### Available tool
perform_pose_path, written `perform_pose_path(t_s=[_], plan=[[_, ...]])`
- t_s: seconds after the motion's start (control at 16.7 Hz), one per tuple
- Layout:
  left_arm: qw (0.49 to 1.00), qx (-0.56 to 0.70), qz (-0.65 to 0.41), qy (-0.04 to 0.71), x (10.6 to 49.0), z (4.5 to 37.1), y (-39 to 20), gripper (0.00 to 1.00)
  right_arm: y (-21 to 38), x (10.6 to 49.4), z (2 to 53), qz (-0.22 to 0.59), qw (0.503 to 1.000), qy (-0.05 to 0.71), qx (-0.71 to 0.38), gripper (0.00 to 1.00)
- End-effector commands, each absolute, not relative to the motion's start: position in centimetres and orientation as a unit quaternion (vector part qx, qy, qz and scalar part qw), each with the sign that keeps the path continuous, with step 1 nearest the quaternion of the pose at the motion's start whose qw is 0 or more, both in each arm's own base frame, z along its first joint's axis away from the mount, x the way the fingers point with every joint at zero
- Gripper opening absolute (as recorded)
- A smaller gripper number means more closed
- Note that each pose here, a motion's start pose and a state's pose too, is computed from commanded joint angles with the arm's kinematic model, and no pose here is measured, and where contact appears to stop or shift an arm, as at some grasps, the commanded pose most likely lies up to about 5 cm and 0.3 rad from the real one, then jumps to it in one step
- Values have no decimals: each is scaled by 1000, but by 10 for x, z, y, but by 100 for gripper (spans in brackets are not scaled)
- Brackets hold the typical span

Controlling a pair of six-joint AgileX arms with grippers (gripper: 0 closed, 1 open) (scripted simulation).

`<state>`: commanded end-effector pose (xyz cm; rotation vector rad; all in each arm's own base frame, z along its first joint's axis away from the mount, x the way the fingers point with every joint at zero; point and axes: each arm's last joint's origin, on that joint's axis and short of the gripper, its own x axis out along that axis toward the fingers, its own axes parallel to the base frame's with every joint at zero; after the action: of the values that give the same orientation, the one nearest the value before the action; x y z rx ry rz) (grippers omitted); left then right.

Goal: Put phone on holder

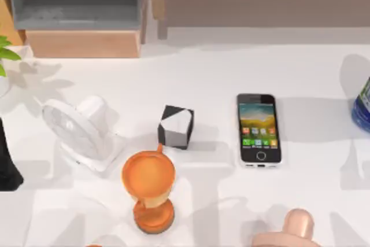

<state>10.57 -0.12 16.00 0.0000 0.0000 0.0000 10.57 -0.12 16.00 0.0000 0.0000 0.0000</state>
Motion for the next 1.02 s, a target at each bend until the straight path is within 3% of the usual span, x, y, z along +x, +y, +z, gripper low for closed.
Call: perform_pose_path(t_s=[0.18, 0.42, 0.72, 1.02], plan=[[1000, 0, 0, 0, 106, 160, -1, 100, -1, 106, 161, 0, 1000, 6, 1, 100], [1000, 0, 0, 0, 106, 160, -1, 100, 2, 110, 177, 8, 997, 78, 19, 100], [1000, 0, 0, 0, 106, 160, -1, 100, 17, 138, 221, 40, 967, 246, 56, 100], [1000, 0, 0, 0, 106, 160, -1, 100, 55, 214, 252, 55, 894, 438, 76, 100]])
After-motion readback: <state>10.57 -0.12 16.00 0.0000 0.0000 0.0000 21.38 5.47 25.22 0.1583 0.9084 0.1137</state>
